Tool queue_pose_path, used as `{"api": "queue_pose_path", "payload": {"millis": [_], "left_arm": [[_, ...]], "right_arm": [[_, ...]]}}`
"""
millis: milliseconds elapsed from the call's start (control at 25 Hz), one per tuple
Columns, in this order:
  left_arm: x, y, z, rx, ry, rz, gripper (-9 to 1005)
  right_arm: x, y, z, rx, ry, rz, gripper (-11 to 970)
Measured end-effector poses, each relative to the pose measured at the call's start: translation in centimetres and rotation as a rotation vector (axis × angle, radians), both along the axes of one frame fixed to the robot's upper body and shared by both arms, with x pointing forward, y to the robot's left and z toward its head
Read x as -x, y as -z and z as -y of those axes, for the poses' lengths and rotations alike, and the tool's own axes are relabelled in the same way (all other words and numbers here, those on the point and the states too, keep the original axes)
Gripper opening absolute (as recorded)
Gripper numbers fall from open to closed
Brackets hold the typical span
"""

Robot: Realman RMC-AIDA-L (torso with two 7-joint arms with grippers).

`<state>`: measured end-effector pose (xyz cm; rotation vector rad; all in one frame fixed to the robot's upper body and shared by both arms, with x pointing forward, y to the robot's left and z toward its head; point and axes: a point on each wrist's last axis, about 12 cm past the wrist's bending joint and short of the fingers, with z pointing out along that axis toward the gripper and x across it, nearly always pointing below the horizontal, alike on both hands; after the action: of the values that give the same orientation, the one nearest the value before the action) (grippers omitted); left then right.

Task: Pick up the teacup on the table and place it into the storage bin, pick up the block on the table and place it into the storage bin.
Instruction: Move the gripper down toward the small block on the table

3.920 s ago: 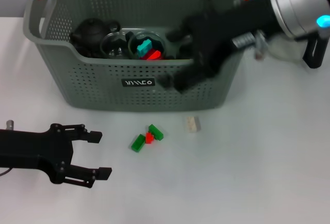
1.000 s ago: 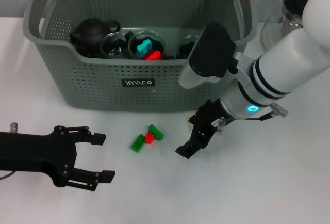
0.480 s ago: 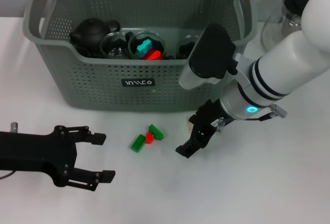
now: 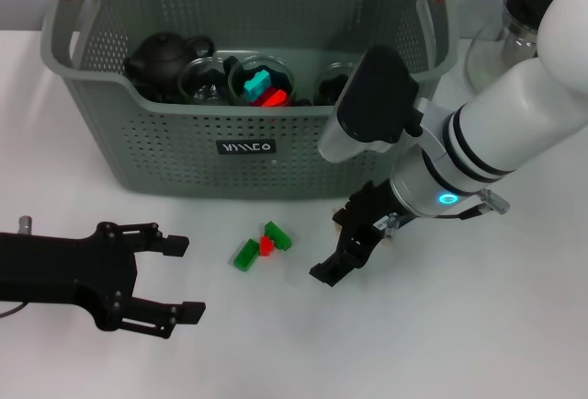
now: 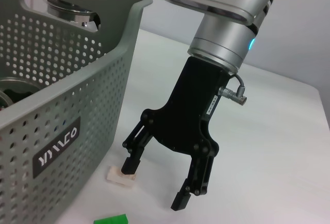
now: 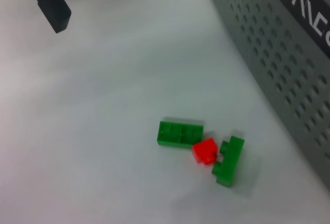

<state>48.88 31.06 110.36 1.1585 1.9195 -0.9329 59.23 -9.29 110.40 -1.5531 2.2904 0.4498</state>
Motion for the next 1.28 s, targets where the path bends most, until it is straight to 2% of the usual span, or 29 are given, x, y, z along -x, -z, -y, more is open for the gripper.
{"api": "queue_pose_path", "payload": {"millis": [600,920,1280], "left_arm": [[0.0,0.0,0.0,0.002,0.0,-0.004,918],[0.0,0.0,0.0,0.003,0.001,-0.006,918],[0.1,0.0,0.0,0.003,-0.001,-0.009,918]], "right_arm": [[0.5,0.2,0.0,-0.013,-0.027,-0.032,947],[1.0,-0.2,-0.2,-0.03,-0.067,-0.076,946],[0.9,-1.2,-0.4,-0.042,-0.083,-0.057,947]]}}
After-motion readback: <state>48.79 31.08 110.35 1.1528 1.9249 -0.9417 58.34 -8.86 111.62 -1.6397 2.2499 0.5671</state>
